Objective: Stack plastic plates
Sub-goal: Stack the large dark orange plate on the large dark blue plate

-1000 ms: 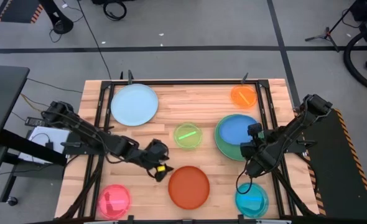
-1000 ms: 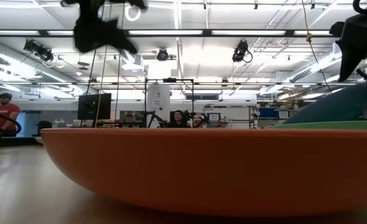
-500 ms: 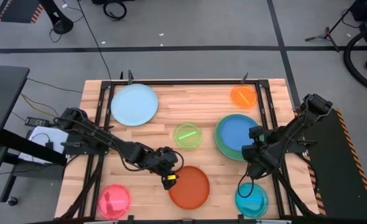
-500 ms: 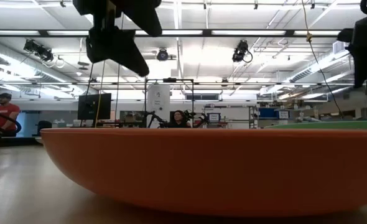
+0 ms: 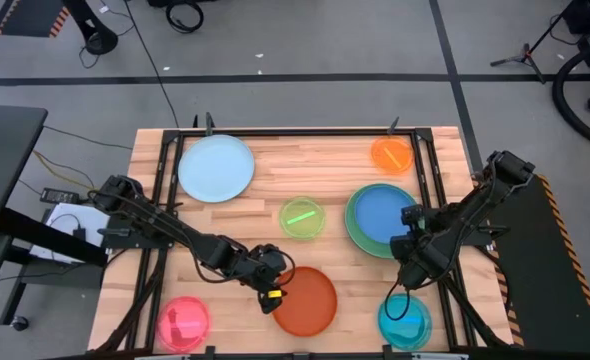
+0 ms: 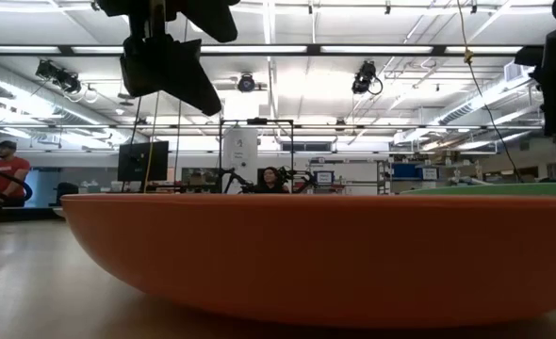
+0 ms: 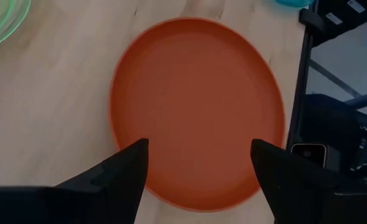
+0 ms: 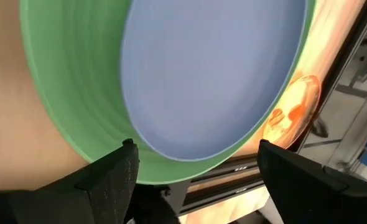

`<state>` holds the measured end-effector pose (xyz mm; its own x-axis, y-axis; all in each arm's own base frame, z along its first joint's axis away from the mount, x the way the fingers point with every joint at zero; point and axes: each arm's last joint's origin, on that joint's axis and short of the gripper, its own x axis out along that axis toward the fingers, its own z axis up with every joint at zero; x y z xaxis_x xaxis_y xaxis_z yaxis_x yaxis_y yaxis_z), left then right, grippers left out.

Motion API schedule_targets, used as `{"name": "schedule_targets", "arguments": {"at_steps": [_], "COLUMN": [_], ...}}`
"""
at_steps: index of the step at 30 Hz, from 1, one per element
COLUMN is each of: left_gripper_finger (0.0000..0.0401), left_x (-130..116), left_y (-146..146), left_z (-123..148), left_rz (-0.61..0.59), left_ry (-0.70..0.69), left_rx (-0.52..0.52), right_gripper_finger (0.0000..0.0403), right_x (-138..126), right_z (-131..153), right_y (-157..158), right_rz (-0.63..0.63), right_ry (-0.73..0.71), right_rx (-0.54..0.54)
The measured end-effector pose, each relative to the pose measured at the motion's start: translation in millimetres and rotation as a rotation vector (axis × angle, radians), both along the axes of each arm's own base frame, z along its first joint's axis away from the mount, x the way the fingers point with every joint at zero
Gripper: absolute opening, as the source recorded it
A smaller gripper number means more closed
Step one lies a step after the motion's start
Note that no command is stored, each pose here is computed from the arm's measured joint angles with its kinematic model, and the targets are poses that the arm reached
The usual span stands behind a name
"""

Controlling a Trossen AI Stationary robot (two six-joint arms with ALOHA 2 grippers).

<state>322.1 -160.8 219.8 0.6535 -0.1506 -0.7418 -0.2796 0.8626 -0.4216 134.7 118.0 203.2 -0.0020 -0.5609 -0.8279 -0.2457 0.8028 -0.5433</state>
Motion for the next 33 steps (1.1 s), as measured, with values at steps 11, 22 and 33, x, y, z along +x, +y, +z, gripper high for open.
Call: {"name": "schedule_targets", "arguments": {"at_steps": [11, 22, 33], "left_gripper_finger": [0.0286, 0.0286, 0.0286], "left_x": [5, 6, -2], "left_y": [10, -2, -17], "left_z": [0, -11, -28], "left_rz": [0.022, 0.031, 0.074], "left_ry": [-0.008, -0.02, 0.08], "left_rx": [0.008, 0.048, 0.015], "right_gripper_finger": [0.033, 0.033, 0.033], "right_x": [4, 17, 38], "right_z": [0, -4, 10], "right_y": [0, 16, 50], "right_rz": [0.053, 0.183, 0.322], "right_ry": [-0.09, -0.271, -0.606], "right_rx": [-0.057, 0.024, 0.324]}}
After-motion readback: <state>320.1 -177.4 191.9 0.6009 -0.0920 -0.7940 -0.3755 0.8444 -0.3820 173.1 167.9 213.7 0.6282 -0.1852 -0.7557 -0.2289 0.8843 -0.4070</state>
